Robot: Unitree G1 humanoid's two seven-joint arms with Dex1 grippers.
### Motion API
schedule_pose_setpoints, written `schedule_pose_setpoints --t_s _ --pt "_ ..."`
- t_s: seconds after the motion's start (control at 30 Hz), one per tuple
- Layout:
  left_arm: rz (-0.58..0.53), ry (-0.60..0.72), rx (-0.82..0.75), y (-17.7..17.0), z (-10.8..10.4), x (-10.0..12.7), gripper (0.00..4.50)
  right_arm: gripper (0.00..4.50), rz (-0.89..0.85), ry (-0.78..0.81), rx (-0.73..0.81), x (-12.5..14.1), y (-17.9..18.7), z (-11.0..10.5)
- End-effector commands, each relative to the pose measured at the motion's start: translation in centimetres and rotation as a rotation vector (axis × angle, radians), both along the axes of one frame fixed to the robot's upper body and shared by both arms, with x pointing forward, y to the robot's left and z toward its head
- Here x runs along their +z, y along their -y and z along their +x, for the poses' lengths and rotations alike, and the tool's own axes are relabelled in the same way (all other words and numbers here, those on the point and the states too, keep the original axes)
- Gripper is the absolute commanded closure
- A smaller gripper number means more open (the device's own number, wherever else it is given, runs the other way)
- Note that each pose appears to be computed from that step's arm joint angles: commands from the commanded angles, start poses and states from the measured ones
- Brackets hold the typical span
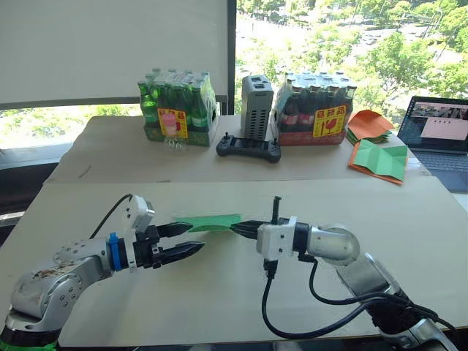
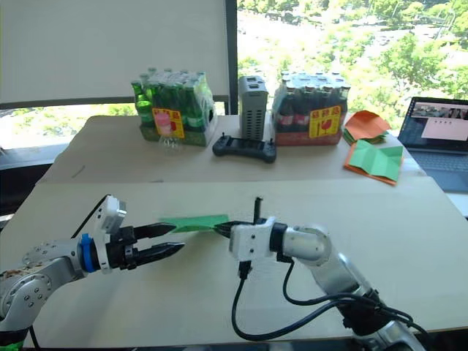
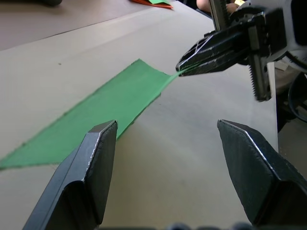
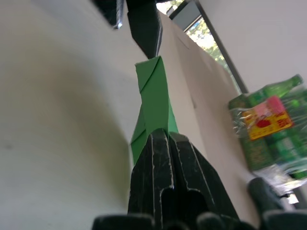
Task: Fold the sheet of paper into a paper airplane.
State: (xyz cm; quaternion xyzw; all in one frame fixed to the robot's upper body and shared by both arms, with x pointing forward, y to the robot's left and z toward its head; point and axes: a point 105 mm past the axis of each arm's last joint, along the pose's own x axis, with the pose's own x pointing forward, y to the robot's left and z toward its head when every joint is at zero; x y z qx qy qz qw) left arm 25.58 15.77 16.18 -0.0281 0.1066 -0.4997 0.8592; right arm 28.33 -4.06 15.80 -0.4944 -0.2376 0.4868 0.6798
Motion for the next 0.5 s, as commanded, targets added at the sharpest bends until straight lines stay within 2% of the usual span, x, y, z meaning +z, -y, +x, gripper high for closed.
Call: schedule_pose_setpoints --t_s 0.03,0.17,0.4,0.5 --pt "-0.016 0.031 0.001 -0.1 0.1 1.0 0.99 4.45 -0.126 0.279 0.086 -1.4 0.2 -0.7" --pt "-0.008 0.021 -0.007 -0.1 -0.1 0.5 0.99 4.45 -0.166 0.236 0.162 -4.3 0.5 -1.9" --pt "-0.004 0.018 -0.012 0.0 -0.2 0.2 0.99 4.45 -0.172 0.171 0.179 -5.5 0.6 -1.9" --pt "-0.003 0.017 -0.014 0.0 -0.2 0.1 0.99 3.62 -0.178 0.146 0.176 -5.6 0.9 -1.8"
